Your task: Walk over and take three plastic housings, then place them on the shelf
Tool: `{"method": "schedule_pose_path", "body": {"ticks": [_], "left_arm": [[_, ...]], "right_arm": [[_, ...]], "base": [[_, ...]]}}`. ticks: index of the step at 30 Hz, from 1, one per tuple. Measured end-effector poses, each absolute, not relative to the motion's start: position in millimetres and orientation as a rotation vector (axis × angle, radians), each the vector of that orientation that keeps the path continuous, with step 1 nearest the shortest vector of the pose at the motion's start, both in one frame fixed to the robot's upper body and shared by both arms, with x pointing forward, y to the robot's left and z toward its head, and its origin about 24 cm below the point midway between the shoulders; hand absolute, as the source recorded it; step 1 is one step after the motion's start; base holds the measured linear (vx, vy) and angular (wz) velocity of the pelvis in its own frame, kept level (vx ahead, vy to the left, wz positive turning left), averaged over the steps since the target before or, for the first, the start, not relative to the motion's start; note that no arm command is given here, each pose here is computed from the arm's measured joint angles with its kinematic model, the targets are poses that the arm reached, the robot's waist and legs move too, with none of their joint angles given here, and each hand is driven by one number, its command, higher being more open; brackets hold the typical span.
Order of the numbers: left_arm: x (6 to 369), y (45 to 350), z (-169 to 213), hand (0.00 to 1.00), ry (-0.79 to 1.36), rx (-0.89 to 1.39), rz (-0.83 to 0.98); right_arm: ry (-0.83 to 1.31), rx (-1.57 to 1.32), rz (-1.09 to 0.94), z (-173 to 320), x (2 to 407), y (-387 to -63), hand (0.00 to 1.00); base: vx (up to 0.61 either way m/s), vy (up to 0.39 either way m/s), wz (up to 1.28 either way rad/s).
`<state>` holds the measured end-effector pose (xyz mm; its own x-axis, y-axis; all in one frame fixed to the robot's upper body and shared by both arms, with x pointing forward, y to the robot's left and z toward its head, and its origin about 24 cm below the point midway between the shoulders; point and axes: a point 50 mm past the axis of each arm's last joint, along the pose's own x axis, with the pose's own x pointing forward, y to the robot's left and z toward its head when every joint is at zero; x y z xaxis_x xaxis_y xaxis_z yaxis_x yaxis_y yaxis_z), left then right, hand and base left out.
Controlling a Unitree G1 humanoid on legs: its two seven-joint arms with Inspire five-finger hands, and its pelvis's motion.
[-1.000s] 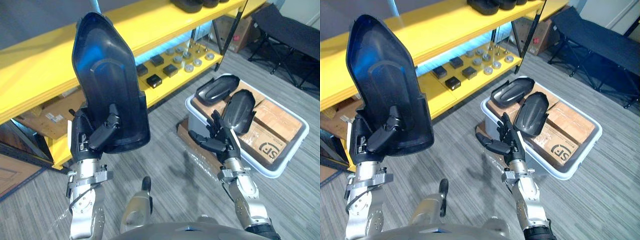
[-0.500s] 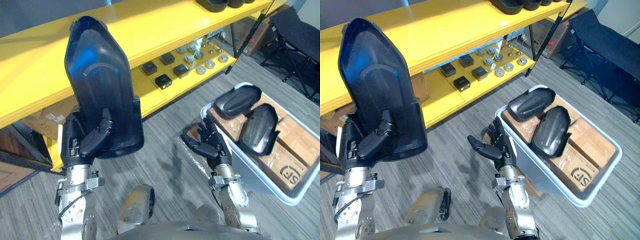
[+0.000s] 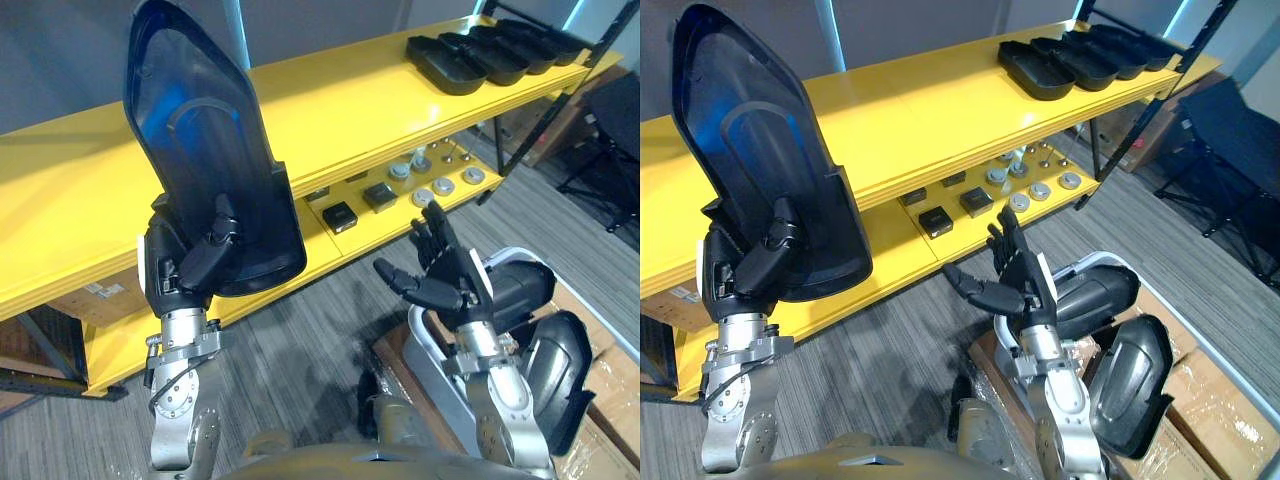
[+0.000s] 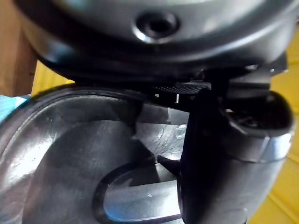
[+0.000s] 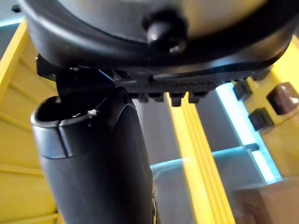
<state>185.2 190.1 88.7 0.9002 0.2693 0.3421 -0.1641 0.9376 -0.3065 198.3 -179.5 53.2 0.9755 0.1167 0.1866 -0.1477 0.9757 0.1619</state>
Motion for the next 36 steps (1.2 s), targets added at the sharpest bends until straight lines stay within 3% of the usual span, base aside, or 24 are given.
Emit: {"method": "schedule_pose_path", "body": {"ticks": [9, 18, 23, 30, 36], "left_arm": [[173, 200, 72, 0.0, -0.305, -0.213, 0.323], [193, 178, 84, 0.0, -0.366, -0.168, 0.182], [213, 188, 105, 0.0, -0.417, -0.113, 0.113], [245, 185, 121, 0.0, -0.403, -0.208, 0.174], [296, 195, 171, 0.0, -0.525, -0.353, 0.276]], "right_arm": [[-0.135, 0.15, 0.121, 45, 190, -191, 1.0], [-0.205, 0.143, -0.011, 55, 189, -219, 1.0], [-0.172, 0.245, -0.002, 43, 188, -194, 1.0], [-0.134, 0.265, 0.032, 35, 183, -180, 1.0], [-0.271, 0.192, 0.134, 71, 221, -180, 1.0]], "base": [[0.16, -0.149, 0.12], [0.17, 0.124, -0.09], [0.19, 0.246, -0.16], [0.01, 0.055, -0.07], [-0.12, 0.0, -0.11]]}}
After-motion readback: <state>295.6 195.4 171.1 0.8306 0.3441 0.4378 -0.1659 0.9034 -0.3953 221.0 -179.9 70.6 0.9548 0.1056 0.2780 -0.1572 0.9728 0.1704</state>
